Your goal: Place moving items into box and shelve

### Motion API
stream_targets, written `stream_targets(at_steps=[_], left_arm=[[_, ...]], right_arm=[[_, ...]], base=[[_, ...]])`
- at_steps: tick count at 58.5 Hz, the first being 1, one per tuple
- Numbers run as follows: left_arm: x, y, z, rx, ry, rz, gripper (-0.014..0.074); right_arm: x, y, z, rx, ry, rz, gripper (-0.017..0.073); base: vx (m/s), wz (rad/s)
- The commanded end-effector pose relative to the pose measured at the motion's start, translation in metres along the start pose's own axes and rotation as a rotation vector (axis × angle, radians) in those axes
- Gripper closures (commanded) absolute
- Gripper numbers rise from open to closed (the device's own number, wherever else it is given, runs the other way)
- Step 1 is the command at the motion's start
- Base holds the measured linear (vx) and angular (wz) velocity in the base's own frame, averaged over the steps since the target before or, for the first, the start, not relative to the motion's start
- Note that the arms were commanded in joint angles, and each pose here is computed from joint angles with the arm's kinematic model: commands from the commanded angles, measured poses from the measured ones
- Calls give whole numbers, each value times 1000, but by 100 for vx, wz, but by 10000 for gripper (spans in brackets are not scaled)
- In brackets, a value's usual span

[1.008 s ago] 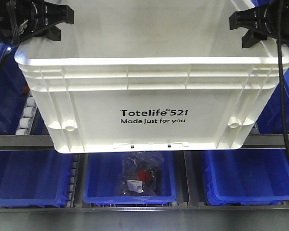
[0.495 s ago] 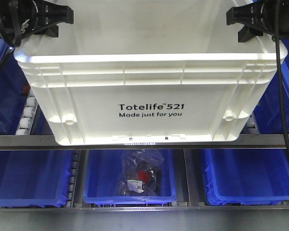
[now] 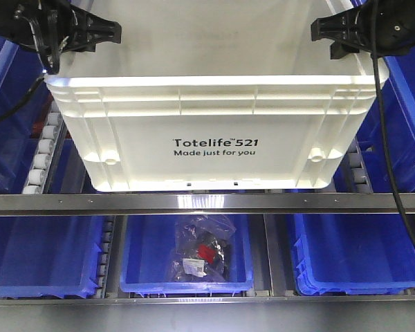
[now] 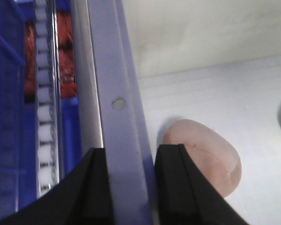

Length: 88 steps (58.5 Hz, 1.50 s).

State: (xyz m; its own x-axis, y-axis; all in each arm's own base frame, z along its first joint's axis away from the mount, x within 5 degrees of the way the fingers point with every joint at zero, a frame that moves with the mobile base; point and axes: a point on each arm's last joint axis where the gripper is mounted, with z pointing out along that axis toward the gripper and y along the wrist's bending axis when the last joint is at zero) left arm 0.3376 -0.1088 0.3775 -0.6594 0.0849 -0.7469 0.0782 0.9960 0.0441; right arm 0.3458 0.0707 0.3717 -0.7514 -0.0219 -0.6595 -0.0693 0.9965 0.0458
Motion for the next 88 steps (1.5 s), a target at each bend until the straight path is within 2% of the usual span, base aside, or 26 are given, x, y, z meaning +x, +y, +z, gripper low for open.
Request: stream_targets(at_steps=[1, 7, 17, 21, 27, 34, 44, 50, 54, 58, 69, 88], left_arm=[[-32, 4, -22, -5, -280, 89, 594], [-32, -1, -5, 5, -277, 105, 594], [-27, -4, 20, -30, -230, 152, 594], [-27, -3, 21, -45, -230, 146, 594], [-28, 1, 19, -91, -246, 164, 594], [-30, 4, 19, -117, -261, 158, 594], [-25, 4, 24, -107, -252, 152, 594], [-15, 4, 31, -109, -218, 162, 594], [-9, 3, 36, -108, -197, 149, 594], [-5, 3, 38, -108, -185, 147, 594], [-9, 5, 37, -99, -216, 154, 594], [-13, 9, 38, -86, -257, 154, 593]], right_arm=[[-27, -5, -31, 28, -258, -63, 560], [-30, -5, -18, 39, -266, -81, 560], [-31, -2, 1, 26, -252, -86, 560], [-30, 0, 5, 9, -240, -87, 560], [-30, 2, 7, -19, -242, -89, 560], [-32, 4, 7, -40, -261, -90, 560], [-32, 7, 7, -59, -268, -78, 560], [-31, 19, 6, -79, -273, -125, 560], [-30, 30, 8, -85, -284, -176, 560], [-29, 38, 10, -92, -292, -197, 560], [-29, 36, 18, -62, -282, -173, 560], [-26, 36, 33, -38, -246, -181, 560]], base=[[0, 0], [0, 0], [0, 0], [0, 0], [0, 0], [0, 0], [0, 0], [0, 0], [0, 0], [0, 0], [0, 0], [0, 0]])
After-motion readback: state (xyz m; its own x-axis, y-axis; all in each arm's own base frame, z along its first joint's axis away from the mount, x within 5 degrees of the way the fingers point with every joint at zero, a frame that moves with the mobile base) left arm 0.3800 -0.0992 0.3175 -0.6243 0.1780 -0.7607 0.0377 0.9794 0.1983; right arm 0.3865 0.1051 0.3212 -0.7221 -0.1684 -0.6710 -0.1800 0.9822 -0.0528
